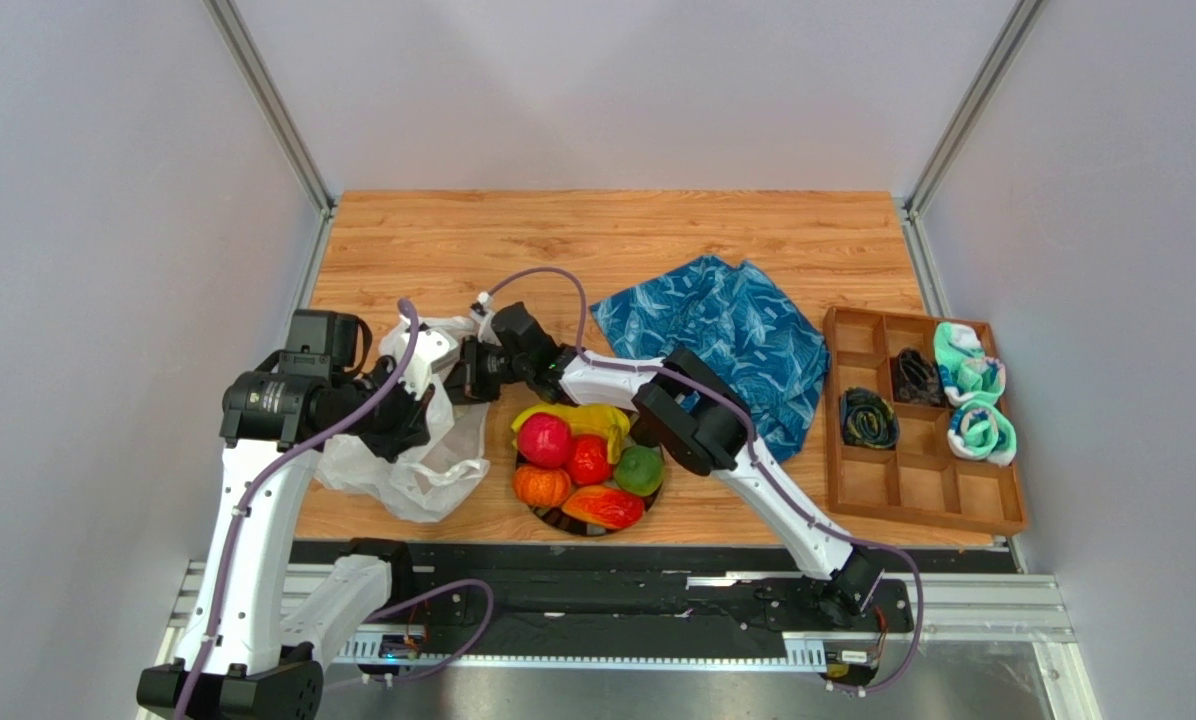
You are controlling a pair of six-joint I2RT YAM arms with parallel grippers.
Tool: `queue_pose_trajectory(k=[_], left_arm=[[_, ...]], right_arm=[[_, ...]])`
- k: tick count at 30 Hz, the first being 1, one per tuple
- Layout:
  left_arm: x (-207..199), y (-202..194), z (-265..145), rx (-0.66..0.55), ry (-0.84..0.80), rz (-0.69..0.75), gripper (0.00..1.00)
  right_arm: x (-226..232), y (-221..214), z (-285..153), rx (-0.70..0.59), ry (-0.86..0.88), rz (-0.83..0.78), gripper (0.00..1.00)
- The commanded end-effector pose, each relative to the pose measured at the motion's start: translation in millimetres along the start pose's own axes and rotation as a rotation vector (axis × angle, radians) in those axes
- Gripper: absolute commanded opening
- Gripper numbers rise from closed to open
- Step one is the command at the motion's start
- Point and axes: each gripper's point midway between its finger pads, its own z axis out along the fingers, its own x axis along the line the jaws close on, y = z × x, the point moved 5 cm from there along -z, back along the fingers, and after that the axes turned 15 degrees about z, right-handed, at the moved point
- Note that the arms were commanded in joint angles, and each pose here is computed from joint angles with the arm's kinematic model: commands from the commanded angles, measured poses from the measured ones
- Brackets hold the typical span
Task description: Take the fake fruits out of the plastic bag
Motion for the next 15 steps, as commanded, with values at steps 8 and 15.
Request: queue_pose_trajectory(k=[8, 15], left_arm=[[-12.9, 25.9, -35.6, -0.079, -0.04, 0.021, 0.12], [37.4, 19.5, -40.6, 0.047, 0.307, -0.118, 0.99]], right_arm=[[29.1, -19.7, -56.4, 0.025, -0.017, -0.052, 0.0], [51.7, -21.9, -64.4, 0.013, -0.037, -0.175, 0.03]])
